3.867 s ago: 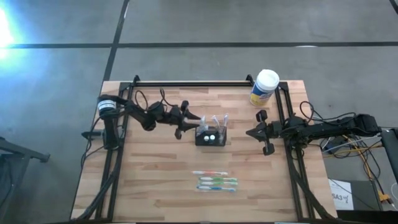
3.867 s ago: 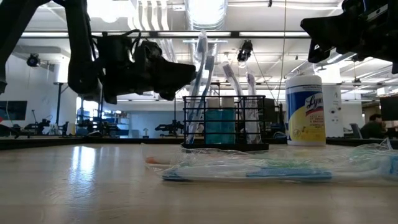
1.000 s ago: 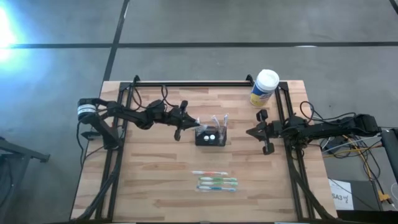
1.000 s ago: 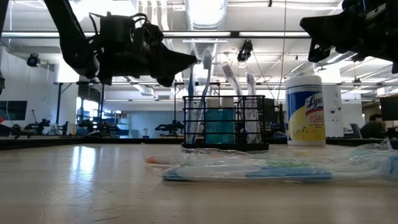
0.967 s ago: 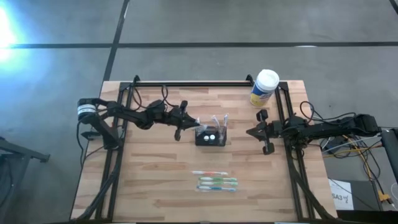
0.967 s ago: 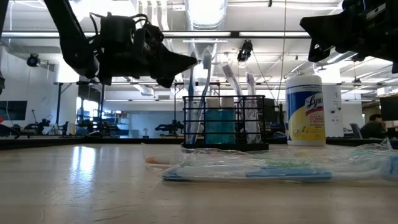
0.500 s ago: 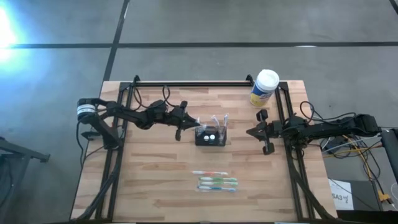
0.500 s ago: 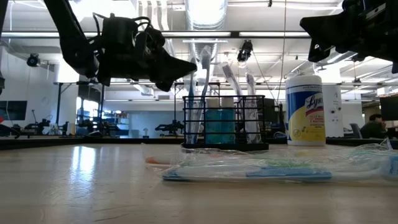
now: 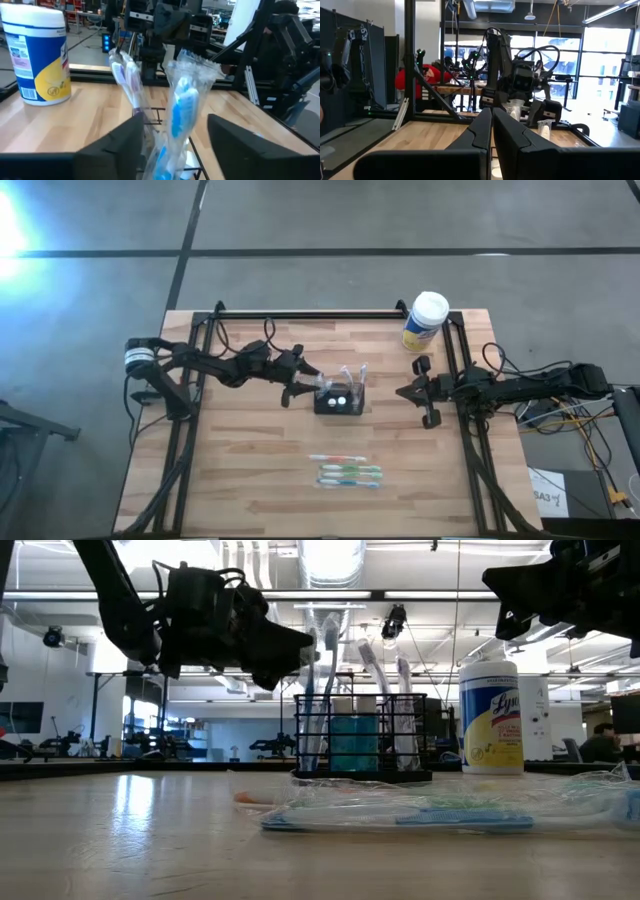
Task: Pick & Place toothbrushing station
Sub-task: Put the orange toothbrush into the wire organizer
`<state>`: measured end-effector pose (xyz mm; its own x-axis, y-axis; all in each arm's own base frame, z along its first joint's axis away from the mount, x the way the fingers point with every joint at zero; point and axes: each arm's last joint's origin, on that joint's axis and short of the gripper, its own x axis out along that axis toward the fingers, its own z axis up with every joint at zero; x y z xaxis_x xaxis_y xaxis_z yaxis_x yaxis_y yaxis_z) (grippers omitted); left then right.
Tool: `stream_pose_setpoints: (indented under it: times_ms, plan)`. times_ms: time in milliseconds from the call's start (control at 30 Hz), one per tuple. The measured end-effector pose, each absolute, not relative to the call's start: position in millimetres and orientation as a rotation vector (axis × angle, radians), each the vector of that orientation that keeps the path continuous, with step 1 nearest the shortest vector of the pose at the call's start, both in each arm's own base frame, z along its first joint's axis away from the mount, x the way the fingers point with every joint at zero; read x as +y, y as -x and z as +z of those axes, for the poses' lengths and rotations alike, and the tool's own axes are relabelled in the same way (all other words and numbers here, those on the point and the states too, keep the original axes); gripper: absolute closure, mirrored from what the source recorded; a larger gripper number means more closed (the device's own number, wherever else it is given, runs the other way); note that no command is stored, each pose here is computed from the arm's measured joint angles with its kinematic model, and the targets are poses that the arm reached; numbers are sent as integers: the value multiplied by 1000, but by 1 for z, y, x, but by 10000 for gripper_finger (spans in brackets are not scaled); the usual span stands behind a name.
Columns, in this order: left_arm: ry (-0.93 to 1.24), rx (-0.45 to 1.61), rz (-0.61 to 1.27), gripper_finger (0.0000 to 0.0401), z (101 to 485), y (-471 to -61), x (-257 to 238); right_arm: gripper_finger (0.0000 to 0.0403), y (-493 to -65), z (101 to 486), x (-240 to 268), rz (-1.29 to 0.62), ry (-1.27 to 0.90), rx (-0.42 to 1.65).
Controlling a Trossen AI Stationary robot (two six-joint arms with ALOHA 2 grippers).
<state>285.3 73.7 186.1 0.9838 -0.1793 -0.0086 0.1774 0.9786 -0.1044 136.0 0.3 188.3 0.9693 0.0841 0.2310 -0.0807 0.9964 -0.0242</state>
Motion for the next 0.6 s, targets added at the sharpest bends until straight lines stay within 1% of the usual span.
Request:
stream_pose_setpoints:
  times_ms: [167, 300, 433, 600]
  plan:
    - [96, -9, -203, 115, 195, -284, 73, 390, -136, 188, 0, 84, 12, -234]
    - [68, -61, -267, 87, 214, -276, 69, 390, -136, 188, 0, 85, 10, -234]
    - [46, -43, -289, 82, 235, -260, 63, 390, -136, 188, 0, 90, 9, -226]
    - [16, 33, -258, 94, 253, -237, 51, 390, -137, 185, 0, 91, 5, -199]
